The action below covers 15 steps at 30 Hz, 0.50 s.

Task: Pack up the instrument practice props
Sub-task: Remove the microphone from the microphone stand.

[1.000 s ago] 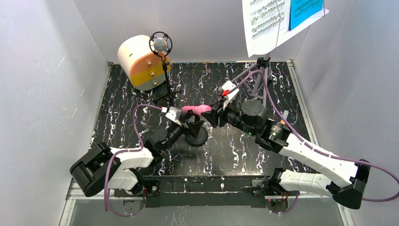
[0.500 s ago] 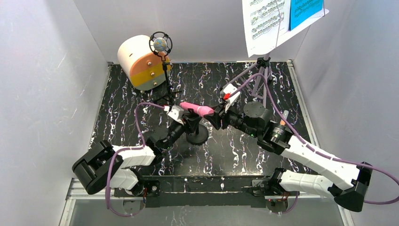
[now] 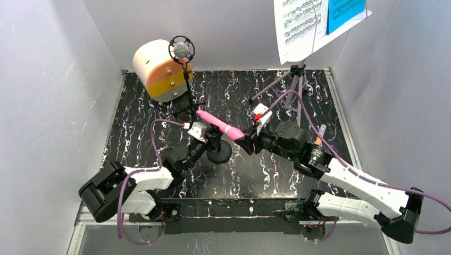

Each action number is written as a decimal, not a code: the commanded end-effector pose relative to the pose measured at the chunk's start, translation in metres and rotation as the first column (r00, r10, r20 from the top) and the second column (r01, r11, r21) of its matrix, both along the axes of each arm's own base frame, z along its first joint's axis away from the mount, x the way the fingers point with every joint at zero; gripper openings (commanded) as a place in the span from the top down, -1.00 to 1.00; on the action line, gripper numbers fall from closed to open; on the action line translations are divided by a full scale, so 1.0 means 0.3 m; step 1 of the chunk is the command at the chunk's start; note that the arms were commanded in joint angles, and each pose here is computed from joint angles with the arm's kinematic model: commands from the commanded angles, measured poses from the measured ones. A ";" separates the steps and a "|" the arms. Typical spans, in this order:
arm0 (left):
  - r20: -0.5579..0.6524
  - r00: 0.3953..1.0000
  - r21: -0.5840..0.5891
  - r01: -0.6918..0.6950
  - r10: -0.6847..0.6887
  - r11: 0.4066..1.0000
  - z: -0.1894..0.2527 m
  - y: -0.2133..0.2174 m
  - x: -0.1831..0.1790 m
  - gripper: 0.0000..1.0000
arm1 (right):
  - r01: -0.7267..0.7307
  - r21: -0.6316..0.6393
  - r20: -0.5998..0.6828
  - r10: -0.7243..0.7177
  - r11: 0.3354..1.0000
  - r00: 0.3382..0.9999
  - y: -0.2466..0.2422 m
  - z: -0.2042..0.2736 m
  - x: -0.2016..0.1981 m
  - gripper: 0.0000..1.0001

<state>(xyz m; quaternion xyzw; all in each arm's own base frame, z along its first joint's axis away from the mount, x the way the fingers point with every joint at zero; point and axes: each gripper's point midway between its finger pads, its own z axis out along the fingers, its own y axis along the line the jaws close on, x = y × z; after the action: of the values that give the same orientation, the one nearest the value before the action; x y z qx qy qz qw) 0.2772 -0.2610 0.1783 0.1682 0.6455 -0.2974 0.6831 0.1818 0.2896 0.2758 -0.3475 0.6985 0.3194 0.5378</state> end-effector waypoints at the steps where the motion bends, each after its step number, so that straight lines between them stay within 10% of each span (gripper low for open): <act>1: 0.041 0.986 0.028 -0.163 0.162 0.986 0.012 0.109 0.045 0.81 | -0.056 -0.137 -0.197 0.028 0.989 0.980 -0.037 -0.199 -0.085 0.88; 8: 0.053 0.976 0.077 -0.213 0.210 0.974 -0.012 0.162 0.037 0.84 | -0.093 -0.151 -0.231 0.056 0.984 0.971 0.000 -0.202 -0.089 0.74; 15: 0.074 0.978 0.155 -0.206 0.196 0.966 -0.041 0.168 0.032 0.86 | -0.085 -0.160 -0.217 0.049 0.984 0.975 0.069 -0.100 -0.034 0.12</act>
<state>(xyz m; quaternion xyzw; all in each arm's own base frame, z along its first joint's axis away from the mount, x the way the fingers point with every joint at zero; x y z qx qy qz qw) 0.2802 -0.2287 0.1757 0.1765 0.6455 -0.2137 0.7117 0.1747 0.3004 0.2296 -0.3778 0.7548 0.3026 0.4426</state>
